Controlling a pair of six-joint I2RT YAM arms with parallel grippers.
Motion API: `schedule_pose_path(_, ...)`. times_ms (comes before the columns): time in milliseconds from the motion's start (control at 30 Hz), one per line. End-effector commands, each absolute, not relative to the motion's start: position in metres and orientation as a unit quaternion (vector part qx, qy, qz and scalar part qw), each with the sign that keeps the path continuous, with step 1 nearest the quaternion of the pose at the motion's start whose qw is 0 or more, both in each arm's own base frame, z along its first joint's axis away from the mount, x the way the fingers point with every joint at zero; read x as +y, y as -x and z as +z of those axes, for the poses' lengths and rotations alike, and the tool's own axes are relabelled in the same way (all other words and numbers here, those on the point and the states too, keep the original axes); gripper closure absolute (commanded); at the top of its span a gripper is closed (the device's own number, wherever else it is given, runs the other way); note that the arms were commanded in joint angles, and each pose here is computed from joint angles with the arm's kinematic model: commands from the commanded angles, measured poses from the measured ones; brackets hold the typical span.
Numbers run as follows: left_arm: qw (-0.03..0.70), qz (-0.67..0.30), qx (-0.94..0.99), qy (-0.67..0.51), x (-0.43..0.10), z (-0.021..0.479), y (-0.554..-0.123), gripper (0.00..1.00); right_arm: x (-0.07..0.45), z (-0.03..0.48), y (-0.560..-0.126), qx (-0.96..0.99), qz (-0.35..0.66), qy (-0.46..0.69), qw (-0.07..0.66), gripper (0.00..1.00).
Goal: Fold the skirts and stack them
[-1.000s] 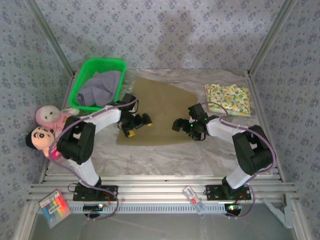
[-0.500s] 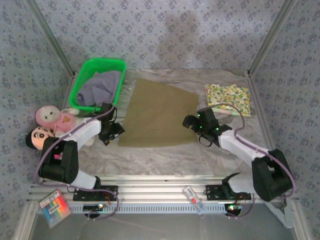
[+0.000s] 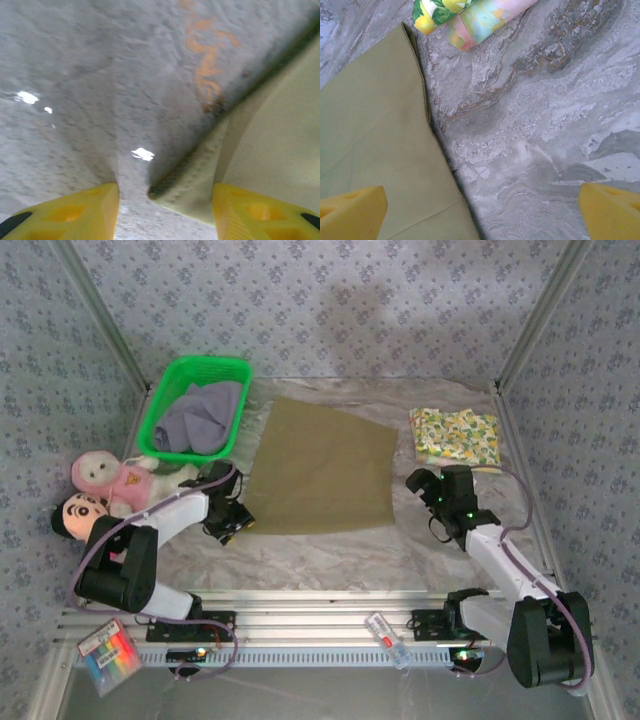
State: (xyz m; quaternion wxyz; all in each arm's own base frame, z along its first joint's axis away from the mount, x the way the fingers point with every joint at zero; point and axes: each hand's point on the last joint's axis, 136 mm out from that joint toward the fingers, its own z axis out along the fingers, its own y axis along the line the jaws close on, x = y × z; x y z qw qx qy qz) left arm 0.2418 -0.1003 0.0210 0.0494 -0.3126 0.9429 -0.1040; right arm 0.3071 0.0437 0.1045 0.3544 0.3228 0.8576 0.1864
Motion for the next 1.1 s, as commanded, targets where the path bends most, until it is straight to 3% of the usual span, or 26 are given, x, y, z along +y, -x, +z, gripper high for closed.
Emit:
schedule_pose_path(0, 0.064, -0.126, 0.938, 0.317, -0.11, 0.025, -0.253, 0.49, 0.045, 0.115, -0.313, 0.854, 0.194, -0.305, 0.374, 0.0)
schedule_pose_path(400, 0.04, -0.105, 0.941, 0.318, -0.108, 0.016, -0.246, 0.69, 0.056, 0.107, -0.31, 0.868, 0.208, -0.267, 0.364, 0.01)
schedule_pose_path(533, 0.048, -0.11, 0.942, 0.314, -0.11, 0.021, -0.252, 0.82, 0.071, 0.089, -0.301, 0.894, 0.214, -0.235, 0.315, 0.06)
schedule_pose_path(700, 0.055, -0.115, 0.939, 0.319, -0.112, 0.028, -0.257, 0.99, 0.093, 0.055, -0.265, 0.928, 0.226, -0.194, 0.225, 0.22)
schedule_pose_path(833, 0.069, -0.13, 0.934, 0.326, -0.115, 0.038, -0.259, 1.0, 0.112, 0.047, -0.243, 0.935, 0.262, -0.159, 0.178, 0.27)
schedule_pose_path(1067, 0.088, -0.137, 0.929, 0.334, -0.115, 0.049, -0.259, 1.0, 0.13, 0.04, -0.241, 0.934, 0.271, -0.164, 0.162, 0.47)
